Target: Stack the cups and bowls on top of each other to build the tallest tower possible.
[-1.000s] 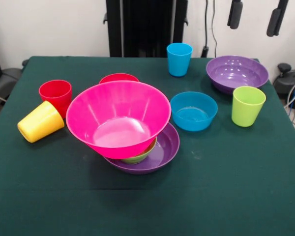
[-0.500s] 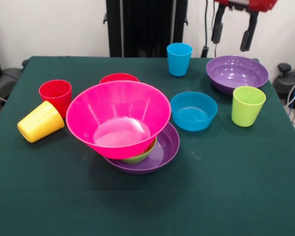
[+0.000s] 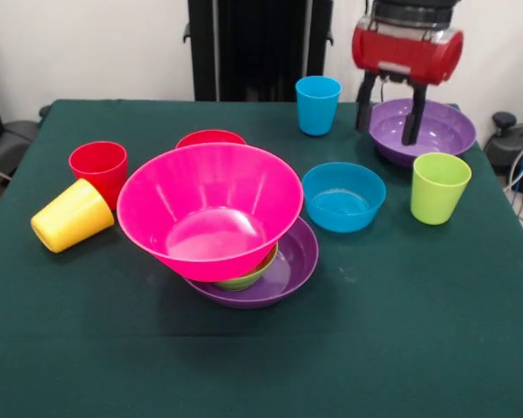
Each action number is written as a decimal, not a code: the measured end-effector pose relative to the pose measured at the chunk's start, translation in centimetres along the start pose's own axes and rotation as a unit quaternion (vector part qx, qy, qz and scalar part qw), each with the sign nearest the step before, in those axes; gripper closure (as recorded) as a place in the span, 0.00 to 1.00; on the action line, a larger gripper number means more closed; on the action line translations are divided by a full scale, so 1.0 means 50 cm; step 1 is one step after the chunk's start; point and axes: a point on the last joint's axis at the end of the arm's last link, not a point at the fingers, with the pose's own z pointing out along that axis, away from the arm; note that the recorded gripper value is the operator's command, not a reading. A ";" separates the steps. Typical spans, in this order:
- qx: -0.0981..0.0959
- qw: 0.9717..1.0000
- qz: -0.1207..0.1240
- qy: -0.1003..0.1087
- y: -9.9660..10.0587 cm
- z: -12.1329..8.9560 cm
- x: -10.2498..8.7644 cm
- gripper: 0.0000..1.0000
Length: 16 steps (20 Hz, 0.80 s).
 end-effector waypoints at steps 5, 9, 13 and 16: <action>0.000 0.999 -0.033 -0.004 -0.026 0.063 0.012 0.00; 0.008 0.997 -0.076 0.017 -0.045 0.119 0.056 0.00; 0.003 0.993 -0.110 0.033 -0.045 0.146 0.090 0.00; 0.001 0.991 -0.126 0.037 -0.043 0.155 0.104 0.00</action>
